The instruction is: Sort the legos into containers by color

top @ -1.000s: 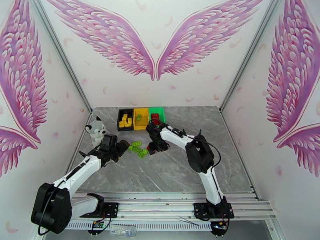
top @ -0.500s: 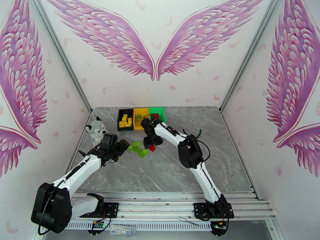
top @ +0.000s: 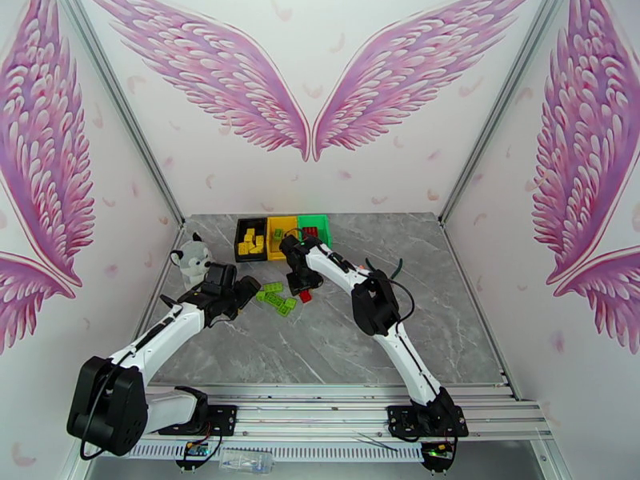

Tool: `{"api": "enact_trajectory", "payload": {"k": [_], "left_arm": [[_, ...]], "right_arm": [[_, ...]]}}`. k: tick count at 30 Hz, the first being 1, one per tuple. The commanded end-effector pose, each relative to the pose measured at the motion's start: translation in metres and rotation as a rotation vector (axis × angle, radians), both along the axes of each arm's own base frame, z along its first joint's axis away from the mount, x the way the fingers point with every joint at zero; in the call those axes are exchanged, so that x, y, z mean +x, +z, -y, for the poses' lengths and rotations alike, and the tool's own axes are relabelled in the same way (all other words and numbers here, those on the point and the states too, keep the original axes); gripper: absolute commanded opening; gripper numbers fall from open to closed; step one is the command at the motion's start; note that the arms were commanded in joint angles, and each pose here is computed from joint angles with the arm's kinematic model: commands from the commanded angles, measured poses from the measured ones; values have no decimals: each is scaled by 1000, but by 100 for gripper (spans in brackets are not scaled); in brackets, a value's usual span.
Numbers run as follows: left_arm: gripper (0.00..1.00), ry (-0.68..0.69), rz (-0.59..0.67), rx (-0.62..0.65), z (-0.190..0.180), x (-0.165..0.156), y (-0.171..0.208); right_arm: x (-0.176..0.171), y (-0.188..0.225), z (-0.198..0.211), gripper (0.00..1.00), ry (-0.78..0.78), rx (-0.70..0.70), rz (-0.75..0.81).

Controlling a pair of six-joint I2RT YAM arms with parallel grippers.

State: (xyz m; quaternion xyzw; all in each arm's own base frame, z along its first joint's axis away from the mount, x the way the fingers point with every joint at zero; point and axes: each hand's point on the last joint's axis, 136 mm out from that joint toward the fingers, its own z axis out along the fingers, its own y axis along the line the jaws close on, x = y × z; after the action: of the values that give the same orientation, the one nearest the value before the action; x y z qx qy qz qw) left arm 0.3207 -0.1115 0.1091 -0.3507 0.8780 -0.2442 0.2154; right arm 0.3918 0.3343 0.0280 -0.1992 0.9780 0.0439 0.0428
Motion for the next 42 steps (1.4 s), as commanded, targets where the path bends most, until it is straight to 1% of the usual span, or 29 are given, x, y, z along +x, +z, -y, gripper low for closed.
{"api": "enact_trajectory", "payload": {"k": [1,5,9,11,14,17,19,23,26,30,34,36,39,42], "left_arm": [[79,-16,24,-10,5,13,12],[78,-56,36,-35,21,27,15],[77,-120,49,-75,51,50,19],[77,-149,66,-109,69,64,22],[77,-193,95,-196,100,89,29],[76,-232,128,-273,129,115,41],[75,-242,167,-310,141,136,56],[75,-228,233,-356,152,171,83],[75,-234,266,-357,156,189,99],[75,-252,275,-334,157,197,106],[74,-254,248,-317,151,195,98],[74,-249,233,-314,147,191,92],[74,-244,223,-293,140,185,89],[74,-247,221,-253,133,179,90]], "right_arm": [[3,10,4,41,-15,-3,27],[4,30,6,40,-38,27,54],[9,53,17,39,-91,82,79],[13,65,26,38,-127,108,89],[24,82,38,38,-187,161,99],[42,97,53,38,-260,209,114],[58,106,61,39,-309,244,124],[95,120,72,39,-397,333,132],[122,129,75,41,-467,430,140],[157,136,77,47,-565,594,143],[181,142,70,52,-596,729,151],[188,141,62,56,-598,784,136],[191,140,54,57,-594,826,114],[186,141,51,58,-573,813,119]]}}
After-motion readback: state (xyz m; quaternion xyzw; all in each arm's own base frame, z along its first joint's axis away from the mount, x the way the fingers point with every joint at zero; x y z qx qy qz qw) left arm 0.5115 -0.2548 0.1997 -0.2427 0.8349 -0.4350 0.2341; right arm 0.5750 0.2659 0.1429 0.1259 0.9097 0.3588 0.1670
